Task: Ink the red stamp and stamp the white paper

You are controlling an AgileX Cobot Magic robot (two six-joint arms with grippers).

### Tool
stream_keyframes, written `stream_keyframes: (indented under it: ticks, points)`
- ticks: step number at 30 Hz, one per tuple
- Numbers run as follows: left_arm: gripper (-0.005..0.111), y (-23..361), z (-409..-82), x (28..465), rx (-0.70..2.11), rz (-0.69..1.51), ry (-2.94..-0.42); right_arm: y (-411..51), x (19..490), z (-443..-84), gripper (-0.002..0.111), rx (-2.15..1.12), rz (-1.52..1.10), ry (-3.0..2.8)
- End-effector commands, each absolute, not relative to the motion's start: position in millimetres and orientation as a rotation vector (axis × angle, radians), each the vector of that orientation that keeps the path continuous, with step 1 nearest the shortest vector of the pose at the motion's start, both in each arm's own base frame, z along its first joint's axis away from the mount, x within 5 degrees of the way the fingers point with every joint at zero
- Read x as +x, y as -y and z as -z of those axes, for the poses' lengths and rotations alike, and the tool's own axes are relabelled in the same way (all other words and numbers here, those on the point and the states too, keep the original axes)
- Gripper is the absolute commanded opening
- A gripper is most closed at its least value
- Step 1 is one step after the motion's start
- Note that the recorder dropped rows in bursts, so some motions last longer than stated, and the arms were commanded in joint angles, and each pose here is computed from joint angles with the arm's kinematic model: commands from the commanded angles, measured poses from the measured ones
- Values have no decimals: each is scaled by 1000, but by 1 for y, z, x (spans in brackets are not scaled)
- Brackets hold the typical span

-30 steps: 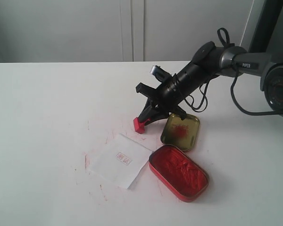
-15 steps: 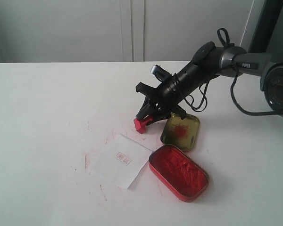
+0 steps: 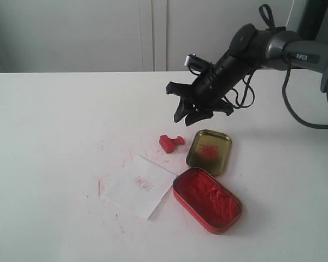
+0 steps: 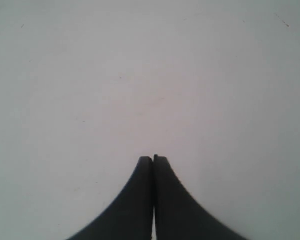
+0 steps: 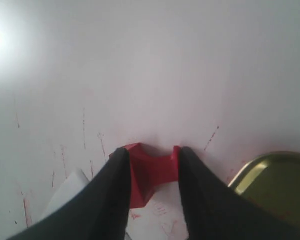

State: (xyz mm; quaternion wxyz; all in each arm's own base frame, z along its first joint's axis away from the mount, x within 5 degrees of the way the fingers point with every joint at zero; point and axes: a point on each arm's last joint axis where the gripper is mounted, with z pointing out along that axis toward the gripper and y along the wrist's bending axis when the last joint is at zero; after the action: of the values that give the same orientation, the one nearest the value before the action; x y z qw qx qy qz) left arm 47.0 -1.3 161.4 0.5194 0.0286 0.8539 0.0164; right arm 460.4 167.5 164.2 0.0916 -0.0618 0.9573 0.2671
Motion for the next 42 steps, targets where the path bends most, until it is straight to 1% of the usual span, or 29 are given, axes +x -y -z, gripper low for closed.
stream_keyframes:
  ticks: [1,3,5,9,10,11,17,21,25,30,36,42]
  points:
    - [0,2,-159,47,74,-28,-2051,-162,460,-180,32,-184,-767,-2818]
    - [0,2,-159,47,74,-28,-2051,-162,458,-183,32,-192,-772,-2823]
    - [0,2,-159,47,74,-28,-2051,-162,455,-187,28,-207,-777,-2836]
    - [0,2,-159,47,74,-28,-2051,-160,450,-194,11,-246,-765,-2863]
    - [0,2,-159,47,74,-28,-2051,-160,447,-199,2,-266,-770,-2877]
    - [0,2,-159,47,74,-28,-2051,-160,446,-199,0,-272,-770,-2886]
    - [0,2,-159,47,74,-28,-2051,-155,436,-205,0,-348,-725,-2963]
    - [0,2,-159,47,74,-28,-2051,-154,436,-208,0,-327,-702,-2968]
    - [0,2,-159,47,74,-28,-2051,-142,435,-217,0,-211,-512,-2996]
    - [0,2,-159,47,74,-28,-2051,-134,431,-232,0,-242,-398,-2967]
    - [0,2,-159,47,74,-28,-2051,-117,421,-224,0,-289,-188,-3008]
    - [0,2,-159,47,74,-28,-2051,-88,413,-225,0,-204,-162,-3041]
